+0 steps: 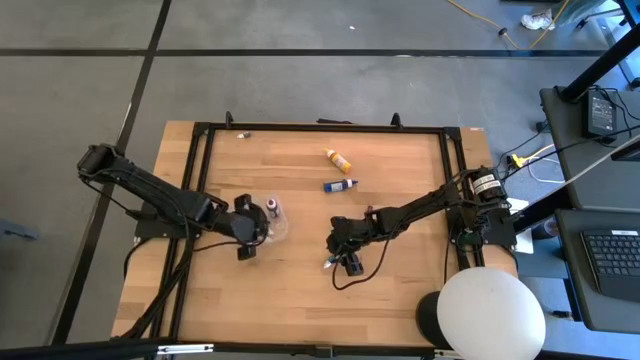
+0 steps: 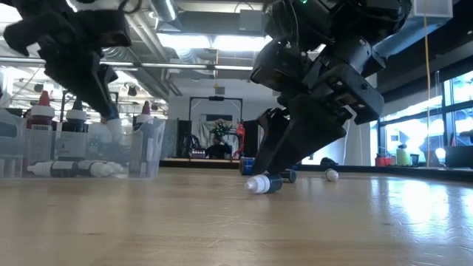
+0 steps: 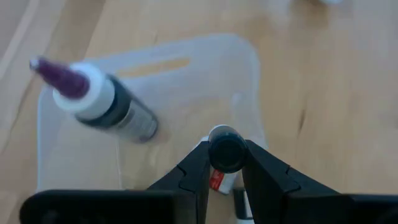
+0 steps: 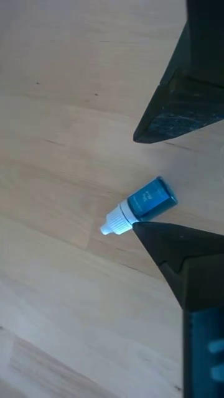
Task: Pick & Place food coloring
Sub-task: Put the top small blue food coloring bottle into the transparent bin, then put the small blue food coloring bottle into the transparent bin
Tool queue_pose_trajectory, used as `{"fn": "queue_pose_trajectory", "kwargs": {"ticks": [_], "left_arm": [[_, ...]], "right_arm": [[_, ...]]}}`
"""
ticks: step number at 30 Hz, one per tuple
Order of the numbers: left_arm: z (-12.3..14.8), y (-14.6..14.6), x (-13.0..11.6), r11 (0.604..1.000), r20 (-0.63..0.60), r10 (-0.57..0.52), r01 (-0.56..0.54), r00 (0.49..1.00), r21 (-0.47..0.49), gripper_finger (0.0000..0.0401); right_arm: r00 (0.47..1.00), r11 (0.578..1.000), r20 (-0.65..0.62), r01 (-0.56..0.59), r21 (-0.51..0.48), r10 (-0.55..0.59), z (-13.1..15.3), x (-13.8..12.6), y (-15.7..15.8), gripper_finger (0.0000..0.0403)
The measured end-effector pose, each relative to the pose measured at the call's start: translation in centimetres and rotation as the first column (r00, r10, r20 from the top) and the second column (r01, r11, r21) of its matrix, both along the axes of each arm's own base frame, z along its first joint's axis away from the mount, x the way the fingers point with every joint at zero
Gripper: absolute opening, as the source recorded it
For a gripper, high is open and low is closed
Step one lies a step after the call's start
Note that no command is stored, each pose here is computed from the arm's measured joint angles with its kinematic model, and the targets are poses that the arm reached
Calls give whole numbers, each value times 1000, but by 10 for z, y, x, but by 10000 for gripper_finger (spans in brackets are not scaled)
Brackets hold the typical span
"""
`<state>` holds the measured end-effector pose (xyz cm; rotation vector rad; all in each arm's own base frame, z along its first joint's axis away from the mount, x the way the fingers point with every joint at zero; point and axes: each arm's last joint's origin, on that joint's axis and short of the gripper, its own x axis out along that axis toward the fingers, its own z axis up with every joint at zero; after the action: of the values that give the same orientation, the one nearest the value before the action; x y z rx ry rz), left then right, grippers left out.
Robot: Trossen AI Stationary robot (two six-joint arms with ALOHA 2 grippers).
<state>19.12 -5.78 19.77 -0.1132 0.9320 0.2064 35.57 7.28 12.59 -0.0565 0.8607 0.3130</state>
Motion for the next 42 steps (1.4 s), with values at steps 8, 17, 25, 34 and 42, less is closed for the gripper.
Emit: {"fn": "queue_pose_trajectory", "kwargs": {"ticks": [8, 17, 25, 34, 42], "left_arm": [[-10, -2, 5, 1000, -51, 31, -31, 998, -1, 82], [-22, -5, 14, 999, -72, 41, -40, 997, 10, 89], [-27, -6, 17, 999, -83, 40, -39, 996, 15, 93], [-26, -7, 19, 999, -63, 31, -31, 998, 11, 98], [-26, -7, 19, 999, -64, 38, -38, 997, -8, 128]], "right_arm": [[1000, 1000, 1, -3, 4, 3, 0, 0, 0, 220], [1000, 1000, -1, -9, 5, 9, -1, 0, 1, 220], [998, 997, -11, -53, 60, 54, -12, 3, 3, 220], [998, 995, -8, -61, 78, 62, -14, 4, 2, 219], [998, 995, -15, -59, 85, 61, -14, 4, 0, 166]]}}
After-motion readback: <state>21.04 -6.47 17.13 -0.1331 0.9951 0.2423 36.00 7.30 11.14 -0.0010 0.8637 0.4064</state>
